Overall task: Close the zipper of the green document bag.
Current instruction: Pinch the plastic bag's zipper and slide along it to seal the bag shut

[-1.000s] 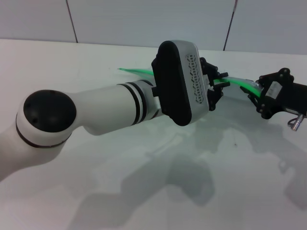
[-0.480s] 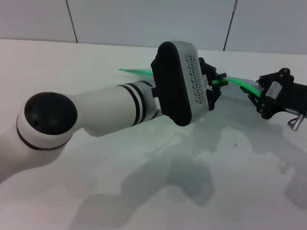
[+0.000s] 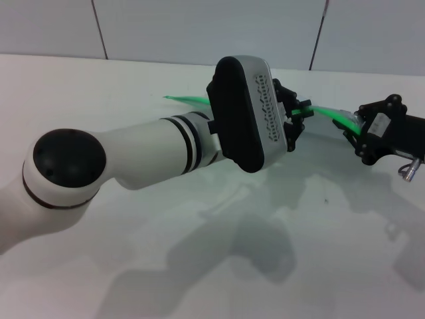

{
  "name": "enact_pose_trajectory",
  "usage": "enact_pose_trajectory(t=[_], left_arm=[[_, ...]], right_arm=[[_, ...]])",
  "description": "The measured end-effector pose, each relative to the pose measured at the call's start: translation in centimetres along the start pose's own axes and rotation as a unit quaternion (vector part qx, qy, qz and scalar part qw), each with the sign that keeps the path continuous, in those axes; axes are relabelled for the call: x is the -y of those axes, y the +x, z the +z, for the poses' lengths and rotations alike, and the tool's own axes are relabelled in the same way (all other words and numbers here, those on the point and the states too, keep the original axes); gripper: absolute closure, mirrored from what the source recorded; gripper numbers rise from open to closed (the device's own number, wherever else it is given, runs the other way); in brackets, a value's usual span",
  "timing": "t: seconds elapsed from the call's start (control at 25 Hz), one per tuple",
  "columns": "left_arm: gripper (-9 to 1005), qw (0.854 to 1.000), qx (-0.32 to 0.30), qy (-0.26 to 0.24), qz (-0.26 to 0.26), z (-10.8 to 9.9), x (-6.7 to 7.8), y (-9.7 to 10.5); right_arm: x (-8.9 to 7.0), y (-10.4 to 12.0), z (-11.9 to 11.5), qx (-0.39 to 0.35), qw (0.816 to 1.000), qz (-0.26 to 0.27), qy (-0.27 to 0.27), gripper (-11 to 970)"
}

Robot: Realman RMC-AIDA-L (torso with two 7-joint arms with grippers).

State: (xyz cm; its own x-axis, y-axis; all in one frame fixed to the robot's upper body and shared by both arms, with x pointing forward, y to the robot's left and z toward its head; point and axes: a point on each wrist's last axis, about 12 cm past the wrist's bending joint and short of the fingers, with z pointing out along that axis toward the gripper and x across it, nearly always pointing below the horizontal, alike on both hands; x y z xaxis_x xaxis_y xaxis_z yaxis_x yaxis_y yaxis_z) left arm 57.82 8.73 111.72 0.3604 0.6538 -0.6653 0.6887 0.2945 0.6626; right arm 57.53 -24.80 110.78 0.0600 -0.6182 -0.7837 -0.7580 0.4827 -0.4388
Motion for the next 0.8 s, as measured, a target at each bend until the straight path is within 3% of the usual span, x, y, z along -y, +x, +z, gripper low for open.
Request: enact_pose_trajectory(t=[0.36, 0.8], left_arm=[[911, 1.000, -0.019, -0.003, -0.018, -0.4, 0.5, 1.3], [903, 0.996, -0.066, -0.032, -0.060, -1.7, 0.5, 4.5]], right_arm=[[-0.1, 0.2, -0.1, -0.002, 1.000, 0.003, 0.001, 903], [0.4, 0.7, -0.7, -0.005, 1.000, 0.012, 0.016, 903]])
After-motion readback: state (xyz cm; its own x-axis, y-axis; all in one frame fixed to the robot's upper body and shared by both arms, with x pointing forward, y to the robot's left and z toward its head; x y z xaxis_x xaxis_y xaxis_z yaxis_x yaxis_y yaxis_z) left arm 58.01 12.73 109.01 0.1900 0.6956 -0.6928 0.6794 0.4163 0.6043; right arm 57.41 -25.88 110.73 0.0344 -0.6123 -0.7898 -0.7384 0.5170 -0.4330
